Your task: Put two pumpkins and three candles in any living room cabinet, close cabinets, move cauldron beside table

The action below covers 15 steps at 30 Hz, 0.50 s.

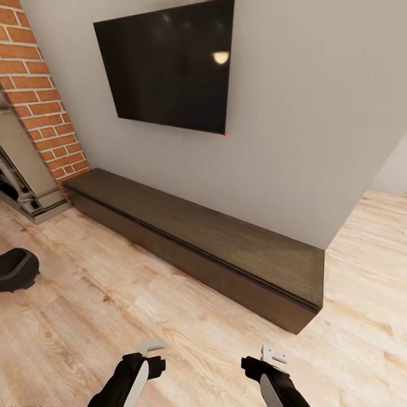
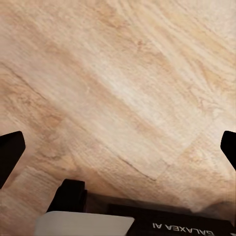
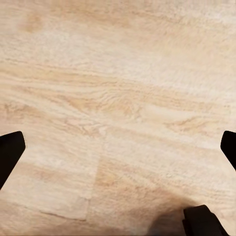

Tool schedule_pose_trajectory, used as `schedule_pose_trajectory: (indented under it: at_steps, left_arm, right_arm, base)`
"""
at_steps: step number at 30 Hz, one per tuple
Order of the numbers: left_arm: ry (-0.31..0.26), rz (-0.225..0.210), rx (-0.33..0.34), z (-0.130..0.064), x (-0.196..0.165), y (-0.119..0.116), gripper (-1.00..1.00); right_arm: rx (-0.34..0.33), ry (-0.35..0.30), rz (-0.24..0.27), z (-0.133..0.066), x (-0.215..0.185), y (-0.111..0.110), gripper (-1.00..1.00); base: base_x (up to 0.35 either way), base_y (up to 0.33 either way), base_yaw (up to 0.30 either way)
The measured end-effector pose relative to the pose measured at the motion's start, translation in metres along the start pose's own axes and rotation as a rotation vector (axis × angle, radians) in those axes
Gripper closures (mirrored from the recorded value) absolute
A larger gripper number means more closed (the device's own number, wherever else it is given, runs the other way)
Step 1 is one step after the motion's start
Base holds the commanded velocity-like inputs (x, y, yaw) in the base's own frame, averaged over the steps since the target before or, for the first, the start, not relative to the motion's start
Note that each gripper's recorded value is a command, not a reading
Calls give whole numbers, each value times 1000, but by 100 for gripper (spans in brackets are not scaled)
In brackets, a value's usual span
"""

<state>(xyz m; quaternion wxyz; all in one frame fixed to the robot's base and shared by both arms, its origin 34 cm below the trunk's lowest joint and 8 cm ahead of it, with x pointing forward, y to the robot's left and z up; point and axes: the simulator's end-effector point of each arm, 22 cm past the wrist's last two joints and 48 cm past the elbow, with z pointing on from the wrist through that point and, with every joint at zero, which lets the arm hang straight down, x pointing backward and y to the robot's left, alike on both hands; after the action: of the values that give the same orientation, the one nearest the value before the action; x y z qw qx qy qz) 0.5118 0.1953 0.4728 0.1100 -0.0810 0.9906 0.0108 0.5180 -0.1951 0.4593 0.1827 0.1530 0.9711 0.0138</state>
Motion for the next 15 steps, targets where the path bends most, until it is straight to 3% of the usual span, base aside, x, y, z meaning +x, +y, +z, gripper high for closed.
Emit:
schedule_pose_trajectory:
  at_steps: [15]
  left_arm:
    - [-23, -2, 9, -25, -14, -2, -100]
  right_arm:
    - [-7, -22, 1, -22, -17, 5, -100]
  base:
    - [0, 0, 127]
